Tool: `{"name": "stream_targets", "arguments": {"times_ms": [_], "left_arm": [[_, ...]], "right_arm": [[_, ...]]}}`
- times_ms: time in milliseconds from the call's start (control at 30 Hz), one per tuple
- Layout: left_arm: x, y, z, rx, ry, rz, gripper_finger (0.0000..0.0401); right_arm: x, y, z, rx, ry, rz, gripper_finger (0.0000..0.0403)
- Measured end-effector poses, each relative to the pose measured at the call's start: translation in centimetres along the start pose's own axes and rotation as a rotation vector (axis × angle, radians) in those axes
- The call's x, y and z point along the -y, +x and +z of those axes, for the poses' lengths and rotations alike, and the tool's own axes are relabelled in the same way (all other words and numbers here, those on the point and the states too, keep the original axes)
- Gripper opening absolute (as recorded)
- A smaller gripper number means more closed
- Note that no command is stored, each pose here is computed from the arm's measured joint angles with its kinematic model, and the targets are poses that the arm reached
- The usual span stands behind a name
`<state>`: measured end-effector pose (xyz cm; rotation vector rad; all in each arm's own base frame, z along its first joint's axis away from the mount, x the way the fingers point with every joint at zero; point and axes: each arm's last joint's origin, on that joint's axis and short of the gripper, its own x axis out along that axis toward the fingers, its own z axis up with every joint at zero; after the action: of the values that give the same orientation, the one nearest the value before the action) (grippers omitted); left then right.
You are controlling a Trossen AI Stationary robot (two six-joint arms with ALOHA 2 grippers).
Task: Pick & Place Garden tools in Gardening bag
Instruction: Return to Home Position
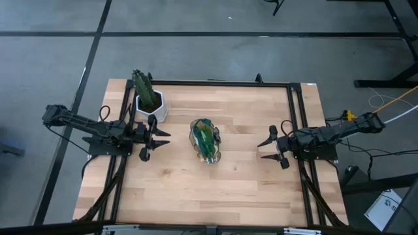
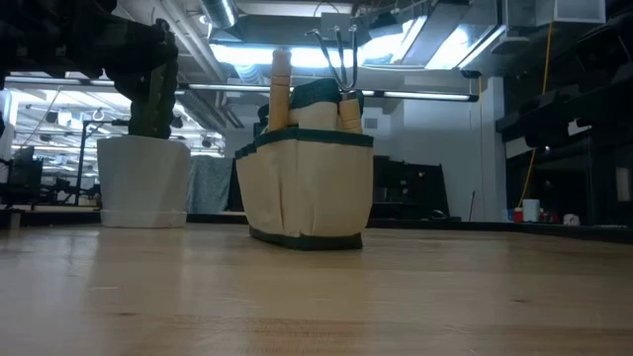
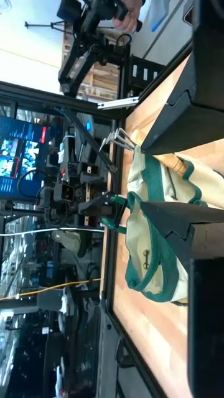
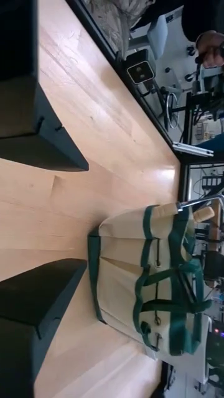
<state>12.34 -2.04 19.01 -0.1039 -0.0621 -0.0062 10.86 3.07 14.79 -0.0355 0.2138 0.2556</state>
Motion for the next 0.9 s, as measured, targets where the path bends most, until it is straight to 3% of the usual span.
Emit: {"name": "stream_targets", "arguments": {"times_ms": [533, 767, 900], "left_arm": [[-1.2, 0.1, -0.1, -0.012, -0.008, 0.052, 0.0128], [-1.7, 0.0, -0.1, -0.034, -0.059, -0.034, 0.0127], [-2.0, -0.1, -0.7, -0.044, -0.018, 0.051, 0.0128]], "right_arm": [[0.1, -0.9, 0.7, 0.092, -0.115, -0.015, 0.0242], [0.1, -0.9, 1.1, 0.134, -0.117, -0.029, 0.0242], [0.1, -1.1, 1.9, 0.219, -0.112, -0.047, 0.0242]]}}
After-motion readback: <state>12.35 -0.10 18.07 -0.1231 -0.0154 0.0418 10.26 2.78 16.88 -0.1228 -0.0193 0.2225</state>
